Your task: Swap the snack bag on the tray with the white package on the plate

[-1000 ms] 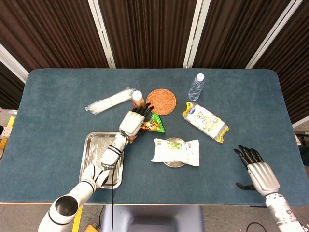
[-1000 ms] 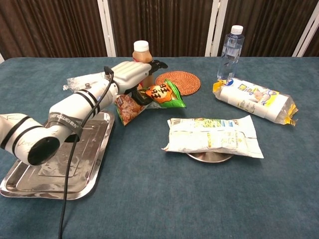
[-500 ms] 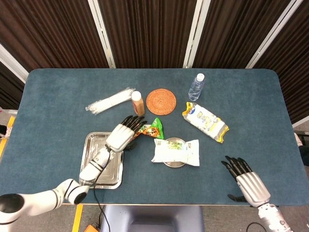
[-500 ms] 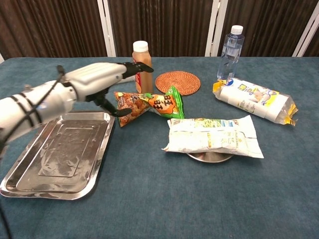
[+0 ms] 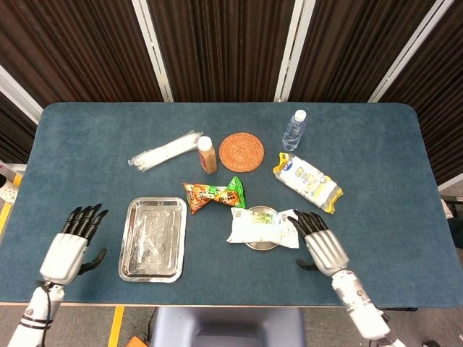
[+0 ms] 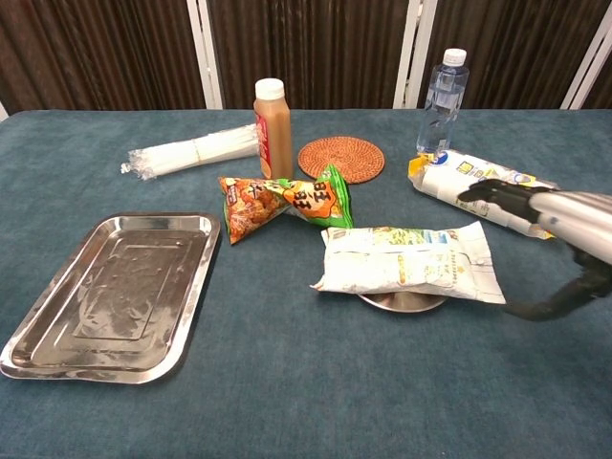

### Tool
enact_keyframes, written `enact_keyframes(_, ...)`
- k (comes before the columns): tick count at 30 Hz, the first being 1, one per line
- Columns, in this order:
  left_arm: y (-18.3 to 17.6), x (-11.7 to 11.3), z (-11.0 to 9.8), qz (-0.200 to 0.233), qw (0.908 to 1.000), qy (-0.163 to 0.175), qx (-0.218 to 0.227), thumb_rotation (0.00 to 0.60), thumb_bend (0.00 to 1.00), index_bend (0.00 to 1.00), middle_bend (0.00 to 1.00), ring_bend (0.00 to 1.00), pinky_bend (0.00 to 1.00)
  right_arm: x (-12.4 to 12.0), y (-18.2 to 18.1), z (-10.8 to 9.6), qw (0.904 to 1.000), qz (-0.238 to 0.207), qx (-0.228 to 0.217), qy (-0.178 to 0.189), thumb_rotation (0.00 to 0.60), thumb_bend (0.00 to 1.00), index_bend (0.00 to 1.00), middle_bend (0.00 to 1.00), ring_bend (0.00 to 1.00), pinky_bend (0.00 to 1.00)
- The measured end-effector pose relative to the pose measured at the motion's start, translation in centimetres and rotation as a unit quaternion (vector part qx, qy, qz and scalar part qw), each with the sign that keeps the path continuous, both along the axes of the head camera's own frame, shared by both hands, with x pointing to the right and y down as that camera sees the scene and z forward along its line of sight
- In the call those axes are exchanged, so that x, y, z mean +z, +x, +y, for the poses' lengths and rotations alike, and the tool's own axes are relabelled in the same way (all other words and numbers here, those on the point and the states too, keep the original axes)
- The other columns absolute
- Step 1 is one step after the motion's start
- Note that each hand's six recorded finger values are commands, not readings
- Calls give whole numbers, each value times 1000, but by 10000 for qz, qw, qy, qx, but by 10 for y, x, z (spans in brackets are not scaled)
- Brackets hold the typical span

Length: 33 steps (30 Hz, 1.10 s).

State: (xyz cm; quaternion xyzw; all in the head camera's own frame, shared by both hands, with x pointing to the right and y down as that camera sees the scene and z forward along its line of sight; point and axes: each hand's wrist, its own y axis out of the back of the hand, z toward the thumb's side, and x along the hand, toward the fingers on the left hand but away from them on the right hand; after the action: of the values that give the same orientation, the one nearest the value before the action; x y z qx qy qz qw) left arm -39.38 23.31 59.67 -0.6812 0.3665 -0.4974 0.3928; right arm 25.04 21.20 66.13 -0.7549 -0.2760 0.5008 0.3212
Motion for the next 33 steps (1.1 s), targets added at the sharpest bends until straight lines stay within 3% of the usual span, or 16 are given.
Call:
enact_keyframes(5, -53, -9, 27, -221, 9991, 82, -359, 600, 342, 0, 0, 0, 31, 26, -39, -18, 9998, 190, -49, -92, 600, 356, 109, 56, 0, 109)
enact_keyframes(13, -68, -19, 24, -236, 9984, 184, -486, 600, 343, 0, 0, 0, 31, 57, -82, -31, 9981, 483, -49, -383, 600, 376, 255, 166, 49, 224)
enact_keyframes(19, -71, -18, 23, -255, 9983, 131, -503, 600, 341, 0, 0, 0, 31, 68, -96, -38, 9976, 633, -85, -280, 600, 452, 636, 512, 455, 592)
enact_keyframes(22, -72, -17, 22, -244, 9983, 106, -518, 600, 341, 0, 0, 0, 31, 70, -98, -39, 9973, 714, -90, -173, 600, 471, 737, 590, 554, 682)
enact_keyframes(27, -74, -17, 22, -252, 9982, 110, -537, 600, 342, 0, 0, 0, 31, 62, -100, -42, 9985, 551, -26, -2, 600, 478, 751, 601, 604, 716)
enact_keyframes(33, -74, -16, 21, -271, 9980, 100, -566, 600, 342, 0, 0, 0, 30, 30, -110, -44, 9995, -3, -74, 313, 600, 478, 755, 606, 604, 716)
